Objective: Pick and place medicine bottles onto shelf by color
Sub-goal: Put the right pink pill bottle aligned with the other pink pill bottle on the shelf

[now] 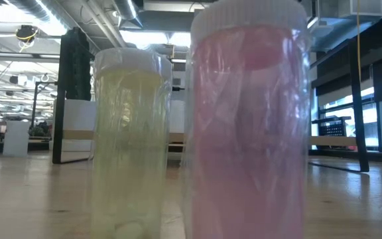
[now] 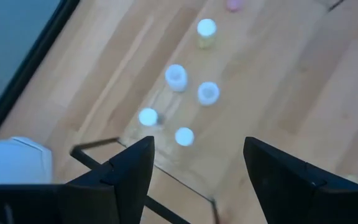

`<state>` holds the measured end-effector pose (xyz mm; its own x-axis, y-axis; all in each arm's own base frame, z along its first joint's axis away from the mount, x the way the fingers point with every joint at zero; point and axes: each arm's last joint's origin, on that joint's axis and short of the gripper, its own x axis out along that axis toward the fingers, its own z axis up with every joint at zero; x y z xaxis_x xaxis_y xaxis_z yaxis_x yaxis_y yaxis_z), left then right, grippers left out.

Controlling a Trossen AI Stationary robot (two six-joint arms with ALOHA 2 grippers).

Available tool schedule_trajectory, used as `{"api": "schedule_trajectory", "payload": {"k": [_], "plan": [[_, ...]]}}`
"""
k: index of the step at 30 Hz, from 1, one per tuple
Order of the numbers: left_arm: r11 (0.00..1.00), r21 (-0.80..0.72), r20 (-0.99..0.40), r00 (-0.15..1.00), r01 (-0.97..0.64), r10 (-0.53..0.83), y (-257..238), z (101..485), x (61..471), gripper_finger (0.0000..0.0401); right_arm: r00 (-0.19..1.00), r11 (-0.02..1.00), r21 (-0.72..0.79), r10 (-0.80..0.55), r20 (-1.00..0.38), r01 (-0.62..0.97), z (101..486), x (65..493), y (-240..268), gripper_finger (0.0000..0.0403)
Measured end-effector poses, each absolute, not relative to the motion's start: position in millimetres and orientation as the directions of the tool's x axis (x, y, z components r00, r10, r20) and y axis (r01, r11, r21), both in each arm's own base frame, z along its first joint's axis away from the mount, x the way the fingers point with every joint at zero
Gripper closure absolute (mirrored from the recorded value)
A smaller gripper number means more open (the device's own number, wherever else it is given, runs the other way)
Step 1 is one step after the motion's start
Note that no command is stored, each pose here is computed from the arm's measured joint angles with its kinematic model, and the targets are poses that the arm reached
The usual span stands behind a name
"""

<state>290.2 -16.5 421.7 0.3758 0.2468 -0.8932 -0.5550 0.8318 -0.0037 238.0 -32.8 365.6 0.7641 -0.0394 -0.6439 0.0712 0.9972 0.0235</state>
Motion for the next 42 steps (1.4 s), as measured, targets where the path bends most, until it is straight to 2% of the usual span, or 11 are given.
{"api": "schedule_trajectory", "payload": {"k": [8,14,16,19,22,30,34,42], "plan": [[0.818,-0.051,-0.861,0.44,-0.573,0.255,-53,431,275,0.0161,0.766,0.997,0.021,-0.04,-0.642,0.07,366,238,-33,0.0208],[0.771,-0.095,-0.834,0.473,-0.63,0.284,-76,431,270,0.0161,0.788,0.997,0.025,-0.042,-0.614,0.073,368,240,-33,0.0208],[0.761,-0.103,-0.821,0.486,-0.641,0.298,-84,432,267,0.0161,0.79,0.997,0.048,-0.019,-0.613,0.061,368,240,-32,0.0208],[0.756,-0.109,-0.806,0.502,-0.646,0.313,-94,432,263,0.0161,0.789,0.996,0.072,0.091,-0.607,-0.06,368,240,-27,0.0208],[0.756,-0.117,-0.792,0.52,-0.644,0.32,-104,432,259,0.0161,0.786,0.989,0.058,0.143,-0.602,-0.136,369,242,-13,0.0209],[0.8,-0.096,-0.766,0.557,-0.593,0.321,-124,433,250,0.0161,0.803,0.984,-0.001,0.147,-0.577,-0.181,372,241,44,0.0234],[0.827,-0.092,-0.764,0.572,-0.555,0.298,-135,433,244,0.0161,0.81,0.981,0.063,0.187,-0.556,-0.183,374,236,73,0.0241],[0.877,-0.082,-0.753,0.607,-0.473,0.256,-159,433,229,0.0161,0.733,0.922,0.266,0.385,-0.561,-0.281,374,210,129,0.0243]]}}
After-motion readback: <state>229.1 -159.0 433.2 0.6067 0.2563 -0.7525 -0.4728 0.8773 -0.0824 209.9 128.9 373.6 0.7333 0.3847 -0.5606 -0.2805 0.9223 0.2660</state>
